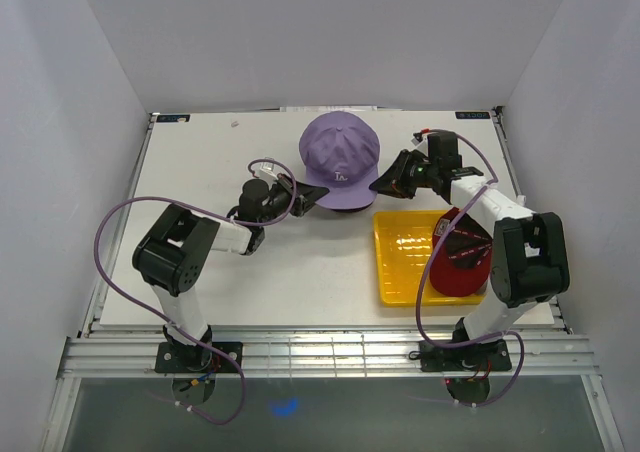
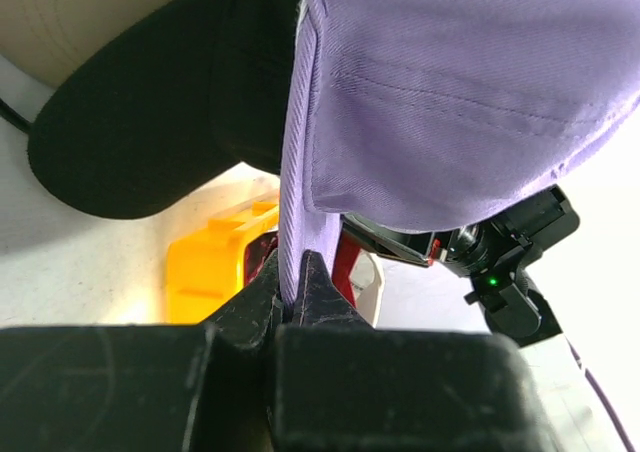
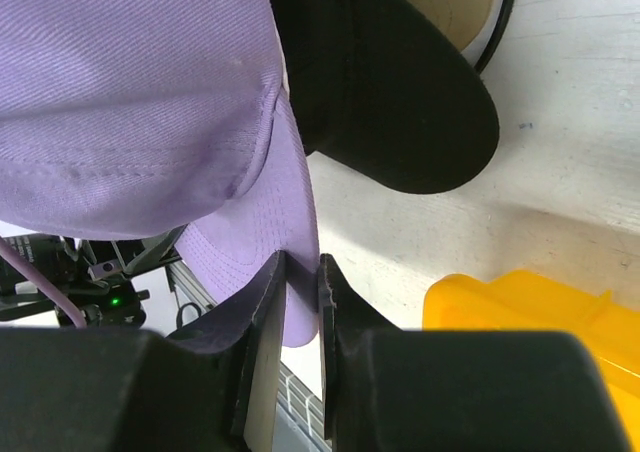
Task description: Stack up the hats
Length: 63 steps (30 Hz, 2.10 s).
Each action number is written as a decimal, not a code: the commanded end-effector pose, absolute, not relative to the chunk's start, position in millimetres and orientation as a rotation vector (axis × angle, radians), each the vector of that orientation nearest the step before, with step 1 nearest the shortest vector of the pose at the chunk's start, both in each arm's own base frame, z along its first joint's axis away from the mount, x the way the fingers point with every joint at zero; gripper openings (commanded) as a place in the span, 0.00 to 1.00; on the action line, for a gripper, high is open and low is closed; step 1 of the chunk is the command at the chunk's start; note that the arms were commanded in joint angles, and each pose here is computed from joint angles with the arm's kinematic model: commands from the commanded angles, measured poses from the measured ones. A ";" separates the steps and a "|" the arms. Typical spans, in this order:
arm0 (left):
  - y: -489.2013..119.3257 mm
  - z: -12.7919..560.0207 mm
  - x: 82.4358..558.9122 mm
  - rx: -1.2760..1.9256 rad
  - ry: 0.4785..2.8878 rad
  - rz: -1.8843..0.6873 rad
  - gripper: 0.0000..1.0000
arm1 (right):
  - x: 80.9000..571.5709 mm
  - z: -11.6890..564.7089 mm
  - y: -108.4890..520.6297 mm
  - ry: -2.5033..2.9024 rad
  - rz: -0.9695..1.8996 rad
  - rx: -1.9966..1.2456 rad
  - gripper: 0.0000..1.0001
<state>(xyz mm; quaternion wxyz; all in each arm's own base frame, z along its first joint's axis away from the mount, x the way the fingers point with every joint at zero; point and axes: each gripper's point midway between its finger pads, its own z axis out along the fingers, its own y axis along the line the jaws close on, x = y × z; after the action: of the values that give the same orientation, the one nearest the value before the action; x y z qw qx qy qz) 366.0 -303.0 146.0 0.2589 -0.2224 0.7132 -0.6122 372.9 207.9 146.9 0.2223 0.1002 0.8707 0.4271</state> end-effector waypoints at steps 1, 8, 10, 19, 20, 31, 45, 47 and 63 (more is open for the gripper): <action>-326.2 84.4 288.0 -0.440 2.349 -1.696 0.00 | 413.8 145.2 183.5 2.292 1.002 0.289 0.18; -323.8 65.7 285.3 -0.485 2.418 -1.643 0.00 | 416.7 134.3 180.4 2.324 0.964 0.297 0.17; -325.5 62.9 283.6 -0.478 2.432 -1.642 0.00 | 417.3 132.5 179.7 2.329 0.956 0.299 0.17; -323.7 68.5 283.4 -0.429 2.424 -1.608 0.42 | 422.9 139.5 178.7 2.321 0.938 0.286 0.18; -323.0 68.0 282.7 -0.429 2.430 -1.601 0.46 | 422.9 139.6 178.4 2.322 0.935 0.286 0.19; -320.3 70.7 280.2 -0.401 2.434 -1.577 0.52 | 426.3 135.1 177.9 2.341 0.920 0.280 0.24; -312.1 90.1 271.8 -0.329 2.424 -1.534 0.53 | 431.8 122.2 174.1 2.383 0.863 0.272 0.42; -311.3 97.9 271.8 -0.315 2.406 -1.535 0.53 | 432.2 123.6 173.1 2.377 0.854 0.261 0.45; -310.3 177.4 313.8 -0.142 2.305 -1.337 0.51 | 446.2 107.4 188.9 2.438 0.810 0.210 0.59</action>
<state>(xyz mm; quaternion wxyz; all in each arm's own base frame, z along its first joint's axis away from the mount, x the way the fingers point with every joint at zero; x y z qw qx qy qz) 308.3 -317.6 153.3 0.2003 -0.0716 0.8377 -0.5030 439.0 185.0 107.1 0.2737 0.0934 0.9040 0.3150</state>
